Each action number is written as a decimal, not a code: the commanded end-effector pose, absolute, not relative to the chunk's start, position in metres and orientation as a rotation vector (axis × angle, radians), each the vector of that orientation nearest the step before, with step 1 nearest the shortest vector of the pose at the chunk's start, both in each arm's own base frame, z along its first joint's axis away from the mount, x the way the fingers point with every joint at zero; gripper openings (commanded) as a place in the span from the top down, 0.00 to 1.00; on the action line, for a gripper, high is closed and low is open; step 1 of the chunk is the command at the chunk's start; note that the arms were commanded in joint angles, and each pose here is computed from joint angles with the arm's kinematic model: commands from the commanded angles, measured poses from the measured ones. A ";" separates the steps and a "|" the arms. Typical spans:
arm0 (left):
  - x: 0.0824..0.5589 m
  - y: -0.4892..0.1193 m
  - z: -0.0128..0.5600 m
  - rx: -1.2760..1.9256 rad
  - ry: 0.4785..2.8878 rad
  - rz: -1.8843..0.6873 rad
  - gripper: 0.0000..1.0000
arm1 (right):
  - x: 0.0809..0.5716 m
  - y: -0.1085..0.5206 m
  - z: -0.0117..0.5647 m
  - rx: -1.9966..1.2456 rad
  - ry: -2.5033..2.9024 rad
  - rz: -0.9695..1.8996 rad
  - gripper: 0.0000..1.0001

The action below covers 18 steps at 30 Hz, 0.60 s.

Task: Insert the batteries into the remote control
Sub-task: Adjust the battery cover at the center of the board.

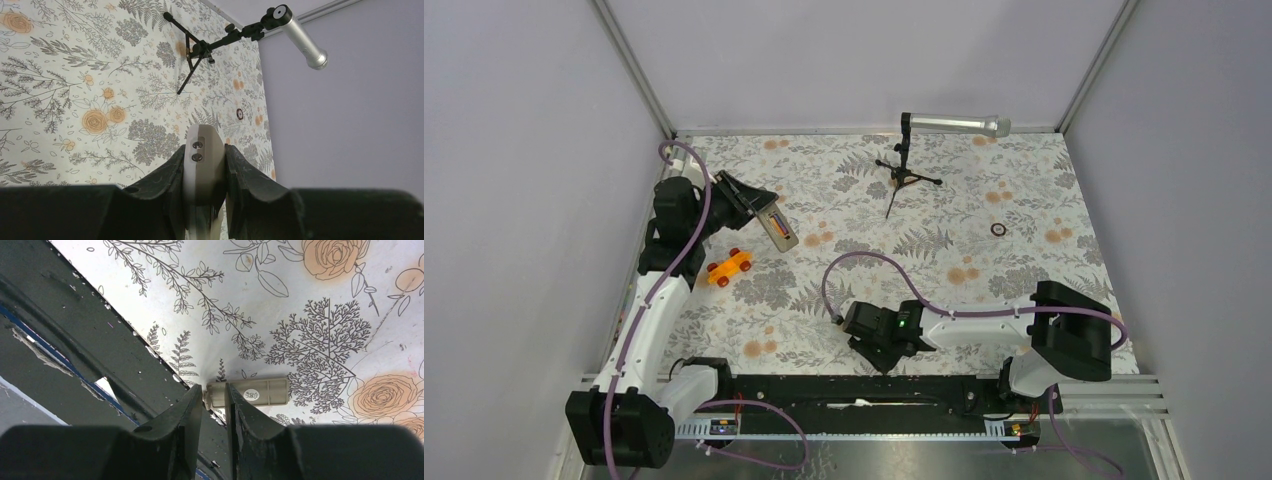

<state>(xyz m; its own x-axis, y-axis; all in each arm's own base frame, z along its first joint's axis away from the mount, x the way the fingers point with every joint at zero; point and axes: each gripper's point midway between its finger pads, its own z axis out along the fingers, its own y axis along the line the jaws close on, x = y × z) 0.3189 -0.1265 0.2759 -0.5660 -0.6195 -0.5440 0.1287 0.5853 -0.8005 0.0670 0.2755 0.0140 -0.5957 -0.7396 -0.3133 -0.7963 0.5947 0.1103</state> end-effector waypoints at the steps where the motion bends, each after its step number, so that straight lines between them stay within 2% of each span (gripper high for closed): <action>1: 0.323 -0.129 0.293 -0.348 1.860 -1.101 1.00 | 0.069 0.281 0.024 -1.302 2.562 0.322 0.69; 18: 0.324 -0.128 0.286 -0.368 1.866 -1.122 1.00 | 0.058 0.276 0.021 -1.369 2.584 0.289 0.67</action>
<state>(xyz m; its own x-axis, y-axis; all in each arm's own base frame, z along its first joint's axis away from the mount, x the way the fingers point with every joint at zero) 0.3209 -0.1260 0.2706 -0.5752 -0.6303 -0.5214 0.1186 0.5664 -0.8155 0.0590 0.2751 0.0209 -0.5701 -0.7728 -0.2789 -0.8172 0.5684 0.0954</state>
